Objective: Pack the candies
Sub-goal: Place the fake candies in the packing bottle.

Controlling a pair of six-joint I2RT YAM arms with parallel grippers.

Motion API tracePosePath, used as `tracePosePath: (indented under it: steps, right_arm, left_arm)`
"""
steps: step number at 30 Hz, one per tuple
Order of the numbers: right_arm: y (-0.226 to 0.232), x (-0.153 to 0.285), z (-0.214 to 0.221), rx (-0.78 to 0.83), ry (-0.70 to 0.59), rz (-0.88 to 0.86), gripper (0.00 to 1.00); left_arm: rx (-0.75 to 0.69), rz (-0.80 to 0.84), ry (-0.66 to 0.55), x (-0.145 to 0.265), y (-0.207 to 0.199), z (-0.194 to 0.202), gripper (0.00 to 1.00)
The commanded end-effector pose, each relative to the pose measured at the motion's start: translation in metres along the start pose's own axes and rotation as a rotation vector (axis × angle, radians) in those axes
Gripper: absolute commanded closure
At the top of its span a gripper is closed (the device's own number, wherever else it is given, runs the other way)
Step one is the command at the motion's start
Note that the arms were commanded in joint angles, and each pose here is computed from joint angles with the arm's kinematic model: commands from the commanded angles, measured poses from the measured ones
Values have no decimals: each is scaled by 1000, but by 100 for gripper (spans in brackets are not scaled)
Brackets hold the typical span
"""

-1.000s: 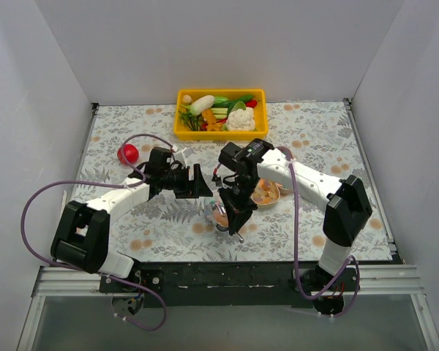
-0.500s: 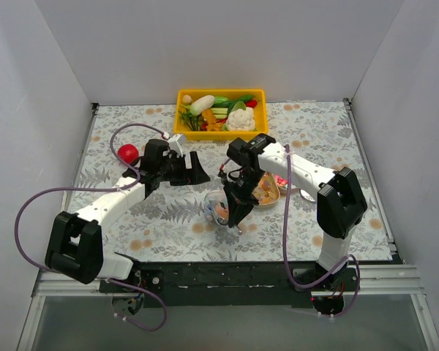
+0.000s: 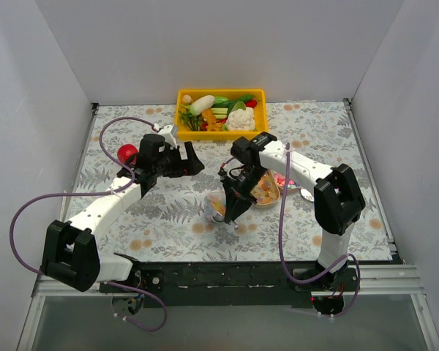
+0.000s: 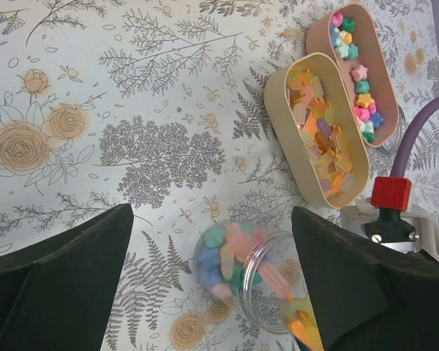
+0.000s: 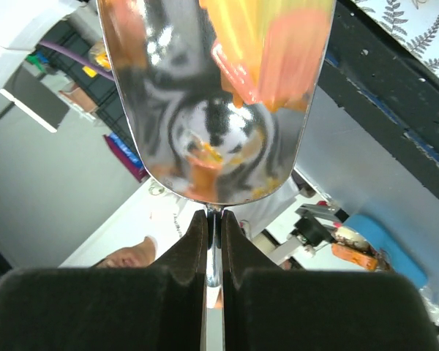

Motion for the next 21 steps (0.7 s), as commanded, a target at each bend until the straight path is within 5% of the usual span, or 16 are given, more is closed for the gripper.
tracePosePath:
  steps: [1, 21]
  right_arm:
    - [-4, 3, 2, -57, 50, -68, 99]
    - [-1, 11, 2, -143, 105, -174, 99]
  left_arm:
    - [-29, -17, -62, 13, -5, -17, 9]
    - [-29, -33, -72, 14, -3, -16, 8]
Point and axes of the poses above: each gripper's point midway between its finger pads, its own x axis back along the fingers, its own y axis along the line the jaws close on, z = x × y, the point moved 9 cm from there along x, back along the fingers, and after that the axes turned 12 degrees about -x, right-handed, at the moved point
